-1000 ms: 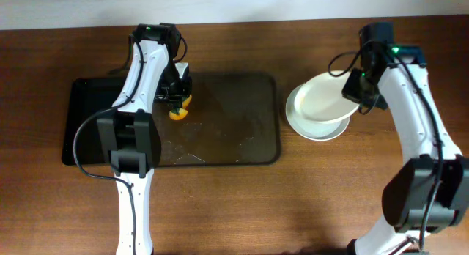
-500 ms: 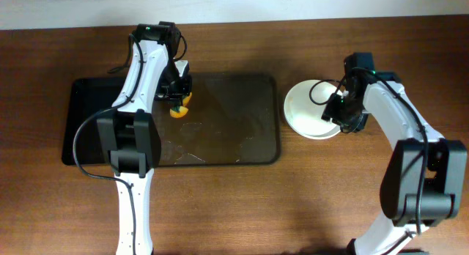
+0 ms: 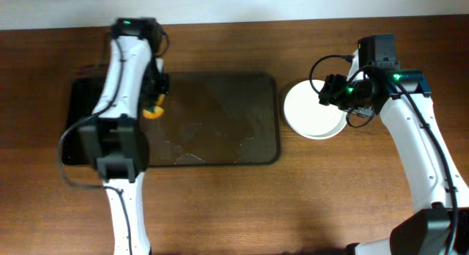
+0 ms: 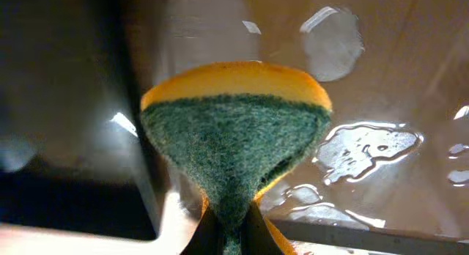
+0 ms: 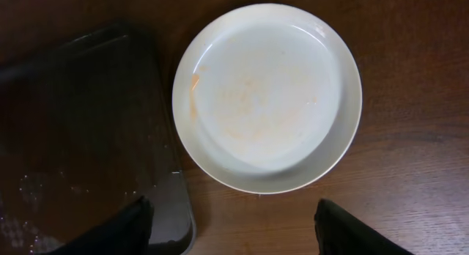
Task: Clean dirty plates on tray and stack at the side
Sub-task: 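Move the sponge with the left gripper and drop it in the black tray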
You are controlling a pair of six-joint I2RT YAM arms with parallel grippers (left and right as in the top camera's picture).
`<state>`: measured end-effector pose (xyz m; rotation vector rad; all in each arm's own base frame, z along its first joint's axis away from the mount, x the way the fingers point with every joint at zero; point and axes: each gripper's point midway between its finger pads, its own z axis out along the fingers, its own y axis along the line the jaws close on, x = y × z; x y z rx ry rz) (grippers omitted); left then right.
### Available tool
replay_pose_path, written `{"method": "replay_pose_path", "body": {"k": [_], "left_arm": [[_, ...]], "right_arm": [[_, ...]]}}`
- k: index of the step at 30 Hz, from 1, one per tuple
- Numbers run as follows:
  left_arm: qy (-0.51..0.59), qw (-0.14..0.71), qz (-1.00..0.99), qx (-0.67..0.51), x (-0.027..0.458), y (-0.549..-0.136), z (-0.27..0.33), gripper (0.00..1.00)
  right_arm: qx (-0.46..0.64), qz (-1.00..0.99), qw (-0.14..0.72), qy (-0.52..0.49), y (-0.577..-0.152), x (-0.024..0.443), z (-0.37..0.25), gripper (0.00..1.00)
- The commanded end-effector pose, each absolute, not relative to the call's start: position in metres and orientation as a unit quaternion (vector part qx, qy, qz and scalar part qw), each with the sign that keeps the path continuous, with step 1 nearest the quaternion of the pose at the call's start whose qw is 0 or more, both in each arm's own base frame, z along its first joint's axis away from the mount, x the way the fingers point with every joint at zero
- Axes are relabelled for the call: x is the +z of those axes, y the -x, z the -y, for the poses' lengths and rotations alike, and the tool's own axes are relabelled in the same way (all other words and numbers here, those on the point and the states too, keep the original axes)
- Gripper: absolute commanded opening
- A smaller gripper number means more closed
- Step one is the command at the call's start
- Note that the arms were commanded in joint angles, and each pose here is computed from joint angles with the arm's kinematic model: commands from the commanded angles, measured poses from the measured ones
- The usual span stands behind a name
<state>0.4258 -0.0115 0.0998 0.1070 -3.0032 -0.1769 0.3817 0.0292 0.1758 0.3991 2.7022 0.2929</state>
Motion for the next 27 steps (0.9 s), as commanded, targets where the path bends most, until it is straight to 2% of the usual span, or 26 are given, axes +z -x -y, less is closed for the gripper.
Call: {"method": "replay_pose_path", "body": {"k": [1,4,7,13,14,15,18,20,22,23,25,27], "left_arm": [[-0.160,-0.033,0.977,-0.138,0.155,-0.435,-0.053,0.01],[-0.247,-0.055,0.956,-0.150,0.143,-0.443,-0.094,0.01],[-0.309,-0.052,0.938,-0.149,0.103,-0.442,-0.124,0.01],[-0.329,-0.025,0.932,-0.153,0.026,-0.421,-0.137,0.02],[-0.328,-0.022,0.932,-0.153,0.025,-0.420,-0.136,0.36],[-0.328,-0.026,0.932,-0.153,0.025,-0.422,-0.137,0.96],[-0.327,-0.026,0.932,-0.152,0.026,-0.422,-0.137,0.99],[-0.326,-0.024,0.933,-0.153,0.039,-0.421,-0.137,0.99],[-0.328,-0.041,0.932,-0.151,0.073,-0.425,-0.137,0.99],[-0.331,-0.060,0.930,-0.148,0.096,-0.428,-0.138,0.99],[-0.338,-0.134,0.922,-0.136,0.171,-0.432,-0.136,0.99],[-0.336,-0.198,0.912,-0.124,0.236,-0.418,-0.126,0.99]], "right_arm": [[0.109,-0.962,0.209,-0.135,-0.383,0.185,-0.031,0.77],[0.109,-0.962,0.212,-0.133,-0.384,0.186,-0.031,0.80],[0.107,-0.963,0.212,-0.130,-0.384,0.185,-0.031,0.84],[0.109,-0.962,0.216,-0.130,-0.386,0.186,-0.031,0.85],[0.109,-0.962,0.216,-0.129,-0.386,0.186,-0.031,0.85],[0.109,-0.962,0.216,-0.129,-0.386,0.186,-0.031,0.85],[0.109,-0.962,0.213,-0.130,-0.385,0.186,-0.031,0.85],[0.109,-0.962,0.213,-0.132,-0.385,0.186,-0.031,0.92],[0.109,-0.961,0.215,-0.132,-0.386,0.187,-0.031,0.93],[0.111,-0.961,0.217,-0.131,-0.385,0.188,-0.032,0.94],[0.129,-0.958,0.225,-0.124,-0.383,0.200,-0.037,0.94],[0.138,-0.953,0.245,-0.111,-0.377,0.227,-0.040,0.94]]}}
